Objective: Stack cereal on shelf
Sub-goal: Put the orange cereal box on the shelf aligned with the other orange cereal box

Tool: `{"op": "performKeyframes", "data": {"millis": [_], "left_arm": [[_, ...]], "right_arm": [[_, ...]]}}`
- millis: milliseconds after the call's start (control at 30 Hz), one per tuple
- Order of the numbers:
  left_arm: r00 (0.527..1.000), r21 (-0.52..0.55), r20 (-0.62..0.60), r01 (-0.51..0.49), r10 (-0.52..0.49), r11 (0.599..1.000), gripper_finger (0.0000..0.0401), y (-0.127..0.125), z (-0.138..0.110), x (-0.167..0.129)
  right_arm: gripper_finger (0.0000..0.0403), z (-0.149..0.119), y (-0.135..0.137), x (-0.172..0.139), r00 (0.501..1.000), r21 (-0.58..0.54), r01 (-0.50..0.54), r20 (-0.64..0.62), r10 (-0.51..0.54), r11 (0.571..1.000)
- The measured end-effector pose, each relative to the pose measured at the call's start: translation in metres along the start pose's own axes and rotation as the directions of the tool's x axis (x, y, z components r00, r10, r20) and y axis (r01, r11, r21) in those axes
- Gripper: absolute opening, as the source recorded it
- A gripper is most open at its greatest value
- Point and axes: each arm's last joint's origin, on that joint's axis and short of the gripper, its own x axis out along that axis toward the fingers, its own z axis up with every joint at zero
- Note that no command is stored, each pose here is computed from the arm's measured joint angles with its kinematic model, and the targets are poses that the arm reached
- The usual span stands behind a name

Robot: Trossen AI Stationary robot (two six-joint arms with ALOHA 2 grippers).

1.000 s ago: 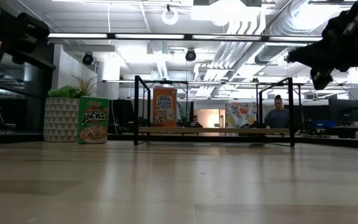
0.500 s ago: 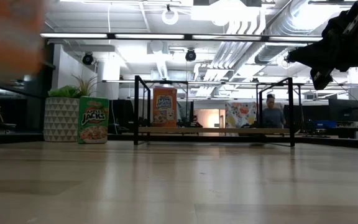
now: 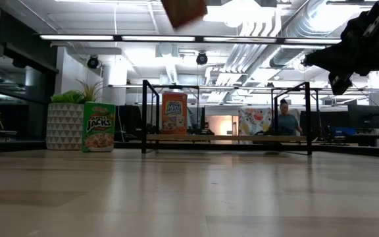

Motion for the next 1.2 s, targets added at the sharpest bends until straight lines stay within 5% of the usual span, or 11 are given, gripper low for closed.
{"op": "performKeyframes", "data": {"millis": [200,467,733,1200], "left_arm": [[0.979,-0.075,-0.203,-0.037,0.021,0.996,0.0147,0.052,-0.037,0.068],[0.914,-0.014,-0.401,-0.079,0.067,0.997,0.0147,0.095,-0.096,0.119],[0.880,-0.137,-0.474,-0.121,0.042,0.983,0.0147,0.120,-0.127,0.124],[0.895,-0.272,-0.439,-0.044,-0.083,0.961,0.0147,0.124,-0.135,0.120]], "right_arm": [[0.0000,0.000,0.000,0.000,1.000,0.000,0.000,0.000,0.000,1.000],[0.0000,0.000,0.000,0.000,1.000,0.000,0.000,0.000,0.000,1.000],[0.0000,0.000,0.000,0.000,1.000,0.000,0.000,0.000,0.000,1.000],[0.0000,0.000,0.000,0.000,1.000,0.000,0.000,0.000,0.000,1.000]]}}
